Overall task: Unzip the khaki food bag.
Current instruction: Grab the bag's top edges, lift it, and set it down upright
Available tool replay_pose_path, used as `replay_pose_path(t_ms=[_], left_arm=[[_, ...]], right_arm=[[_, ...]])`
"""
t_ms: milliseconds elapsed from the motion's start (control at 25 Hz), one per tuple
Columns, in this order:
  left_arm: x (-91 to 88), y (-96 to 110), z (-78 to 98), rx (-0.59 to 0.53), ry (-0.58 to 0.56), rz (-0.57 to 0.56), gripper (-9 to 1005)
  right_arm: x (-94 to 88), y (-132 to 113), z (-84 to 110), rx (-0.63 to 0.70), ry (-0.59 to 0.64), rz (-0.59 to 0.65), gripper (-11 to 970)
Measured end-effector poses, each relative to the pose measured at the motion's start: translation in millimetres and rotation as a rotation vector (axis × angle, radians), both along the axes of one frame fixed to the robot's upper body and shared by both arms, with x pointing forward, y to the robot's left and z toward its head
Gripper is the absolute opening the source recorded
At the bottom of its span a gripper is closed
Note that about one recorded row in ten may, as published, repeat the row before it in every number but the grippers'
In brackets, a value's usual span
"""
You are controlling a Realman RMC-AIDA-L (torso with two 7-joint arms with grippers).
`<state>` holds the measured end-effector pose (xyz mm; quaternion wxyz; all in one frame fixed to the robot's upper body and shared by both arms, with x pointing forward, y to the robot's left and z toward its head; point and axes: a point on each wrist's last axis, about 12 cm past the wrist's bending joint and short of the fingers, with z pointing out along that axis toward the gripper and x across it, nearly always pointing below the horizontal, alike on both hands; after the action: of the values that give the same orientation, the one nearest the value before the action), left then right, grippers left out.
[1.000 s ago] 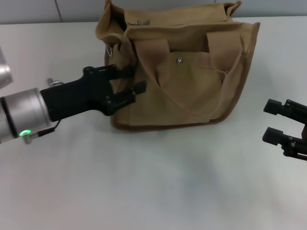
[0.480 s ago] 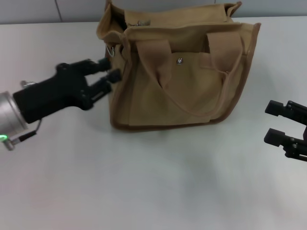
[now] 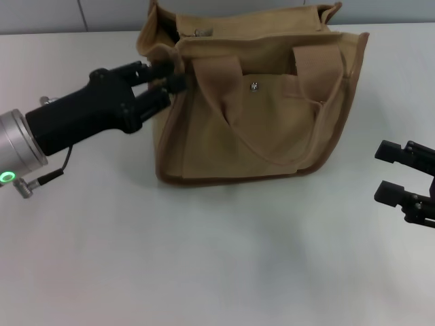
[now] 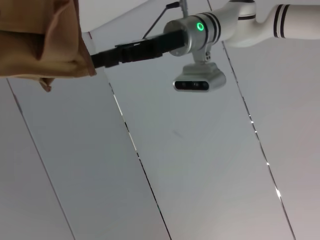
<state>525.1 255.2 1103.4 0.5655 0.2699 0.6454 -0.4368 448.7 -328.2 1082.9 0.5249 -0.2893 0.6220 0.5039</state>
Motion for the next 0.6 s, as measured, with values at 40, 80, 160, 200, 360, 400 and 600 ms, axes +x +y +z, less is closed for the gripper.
replay_pose_path(t_ms=[40,80,160,200,360,400,600], left_arm=[[0.9,0,-0.4,0.001,0.005,0.008,370],[1.7,0,-0.9,0.002,0.011,0.012,372],[3.9,-5,-3.3,0.018,0.034,0.008,376],[5.3,-8,-4.5,0.028,0.045,0.006,378],[9.4,-16,-6.8,0.045,0.064,0.008,495],[10.3,-18,-7.2,0.047,0.069,0.009,533],[15.0,-33,-10.2,0.075,0.099,-0.009,687]], right_arm=[[-0.2,0,0.4,0.001,-0.002,0.002,790],[-0.7,0,1.1,0.005,-0.005,0.008,790],[-0.8,0,1.4,0.007,-0.006,0.01,790],[-0.6,0,1.7,0.007,-0.007,0.011,790],[0.8,1,2.6,0.007,-0.012,0.013,790],[1.2,1,2.7,0.007,-0.012,0.013,790],[2.0,2,1.9,0.007,-0.01,0.009,790]])
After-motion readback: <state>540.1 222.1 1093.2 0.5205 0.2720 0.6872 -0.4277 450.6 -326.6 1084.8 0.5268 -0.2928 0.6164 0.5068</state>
